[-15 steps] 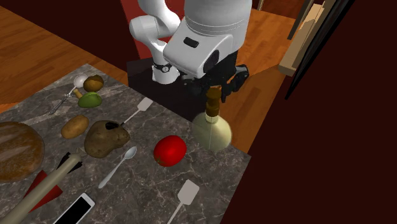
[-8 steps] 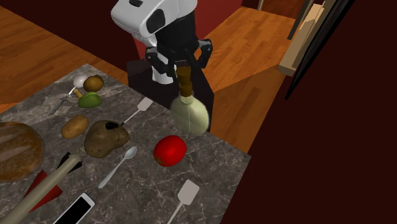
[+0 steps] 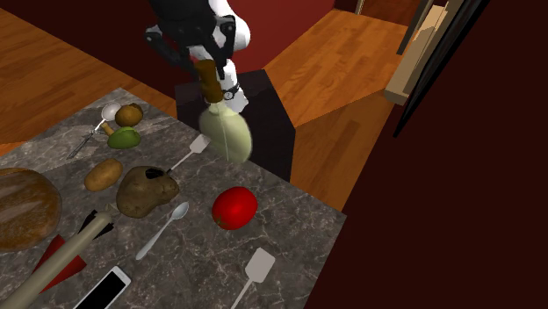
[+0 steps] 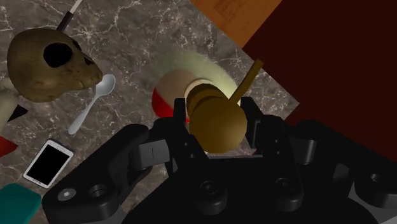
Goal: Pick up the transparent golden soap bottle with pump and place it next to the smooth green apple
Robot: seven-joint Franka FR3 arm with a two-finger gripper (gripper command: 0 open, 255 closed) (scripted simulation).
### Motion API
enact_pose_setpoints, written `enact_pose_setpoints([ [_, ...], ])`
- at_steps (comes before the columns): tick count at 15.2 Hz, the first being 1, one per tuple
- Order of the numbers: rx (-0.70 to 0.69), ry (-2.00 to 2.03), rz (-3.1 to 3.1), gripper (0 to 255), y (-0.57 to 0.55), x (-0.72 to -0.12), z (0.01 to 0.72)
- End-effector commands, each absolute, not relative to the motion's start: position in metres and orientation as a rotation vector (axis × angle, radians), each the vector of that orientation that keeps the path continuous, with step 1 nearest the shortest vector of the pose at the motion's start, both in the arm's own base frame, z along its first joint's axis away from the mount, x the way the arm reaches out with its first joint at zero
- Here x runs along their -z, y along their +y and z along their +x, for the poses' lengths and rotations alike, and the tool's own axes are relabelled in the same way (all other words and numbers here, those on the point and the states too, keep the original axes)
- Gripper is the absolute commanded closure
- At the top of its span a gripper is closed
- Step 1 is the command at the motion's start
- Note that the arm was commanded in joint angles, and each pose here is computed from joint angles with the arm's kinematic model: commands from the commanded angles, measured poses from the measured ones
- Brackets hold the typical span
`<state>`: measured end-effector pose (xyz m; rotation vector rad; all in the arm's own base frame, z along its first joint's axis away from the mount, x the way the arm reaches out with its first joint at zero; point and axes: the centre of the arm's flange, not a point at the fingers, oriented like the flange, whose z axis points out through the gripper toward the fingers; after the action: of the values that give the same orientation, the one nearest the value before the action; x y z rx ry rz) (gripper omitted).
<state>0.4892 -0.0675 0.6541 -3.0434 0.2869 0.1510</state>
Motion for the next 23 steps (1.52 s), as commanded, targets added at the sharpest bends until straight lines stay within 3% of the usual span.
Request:
enact_pose_setpoints([
  [1,-0.151,0.285,-3.043,255,-0.082,-0.662,0.470],
  [23,-0.151,0.285,-3.043,255,-0.261,-0.749,0.258],
])
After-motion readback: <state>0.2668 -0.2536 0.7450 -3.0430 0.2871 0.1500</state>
